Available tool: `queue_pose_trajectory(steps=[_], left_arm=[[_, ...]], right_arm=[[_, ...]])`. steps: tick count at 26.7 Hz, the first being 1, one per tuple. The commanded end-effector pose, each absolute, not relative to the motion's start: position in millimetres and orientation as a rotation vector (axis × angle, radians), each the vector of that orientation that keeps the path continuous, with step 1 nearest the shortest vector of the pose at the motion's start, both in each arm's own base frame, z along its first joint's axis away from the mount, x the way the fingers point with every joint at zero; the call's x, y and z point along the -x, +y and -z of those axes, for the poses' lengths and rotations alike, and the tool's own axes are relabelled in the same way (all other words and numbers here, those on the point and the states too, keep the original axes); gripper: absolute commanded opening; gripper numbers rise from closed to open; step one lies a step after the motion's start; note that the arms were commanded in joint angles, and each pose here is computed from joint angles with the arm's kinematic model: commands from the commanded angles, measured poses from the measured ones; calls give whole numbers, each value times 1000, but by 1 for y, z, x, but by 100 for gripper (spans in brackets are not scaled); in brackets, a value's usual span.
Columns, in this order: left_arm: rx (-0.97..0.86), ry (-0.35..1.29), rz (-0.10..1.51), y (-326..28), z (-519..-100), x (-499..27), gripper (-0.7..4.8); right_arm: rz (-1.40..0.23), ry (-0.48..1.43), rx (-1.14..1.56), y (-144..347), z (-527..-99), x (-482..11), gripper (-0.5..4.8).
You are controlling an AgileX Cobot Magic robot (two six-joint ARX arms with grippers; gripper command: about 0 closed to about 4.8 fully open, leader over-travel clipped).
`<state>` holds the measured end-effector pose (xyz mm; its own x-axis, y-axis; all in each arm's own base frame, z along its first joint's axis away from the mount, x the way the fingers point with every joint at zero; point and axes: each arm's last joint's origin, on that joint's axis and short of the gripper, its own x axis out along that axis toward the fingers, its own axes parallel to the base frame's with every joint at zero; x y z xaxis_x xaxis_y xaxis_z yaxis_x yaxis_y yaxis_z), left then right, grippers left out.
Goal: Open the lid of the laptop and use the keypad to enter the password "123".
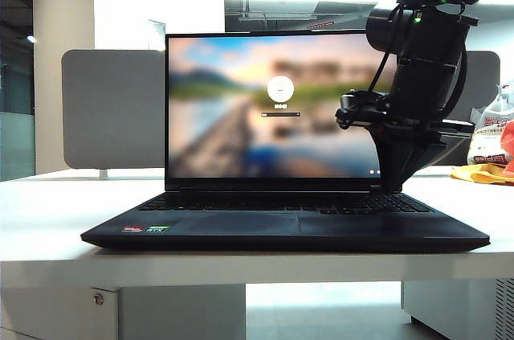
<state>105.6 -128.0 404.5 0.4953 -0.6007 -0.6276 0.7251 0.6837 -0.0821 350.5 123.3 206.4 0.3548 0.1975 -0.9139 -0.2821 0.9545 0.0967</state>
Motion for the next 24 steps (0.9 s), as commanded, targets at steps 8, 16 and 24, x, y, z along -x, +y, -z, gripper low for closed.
queue_pose_trajectory(steps=[8,16,24], left_arm=[[-192,677,841,-127,-406,-103,-6],[-192,677,840,-127,-406,-103,-6],[-182,685,856,-127,-406,-103,-6]], right_arm=[[-291,1215,100,124,-189,-355,-2],[-278,1091,97,121,-220,-351,-2],[-249,1113,90,111,-222,-349,-2]])
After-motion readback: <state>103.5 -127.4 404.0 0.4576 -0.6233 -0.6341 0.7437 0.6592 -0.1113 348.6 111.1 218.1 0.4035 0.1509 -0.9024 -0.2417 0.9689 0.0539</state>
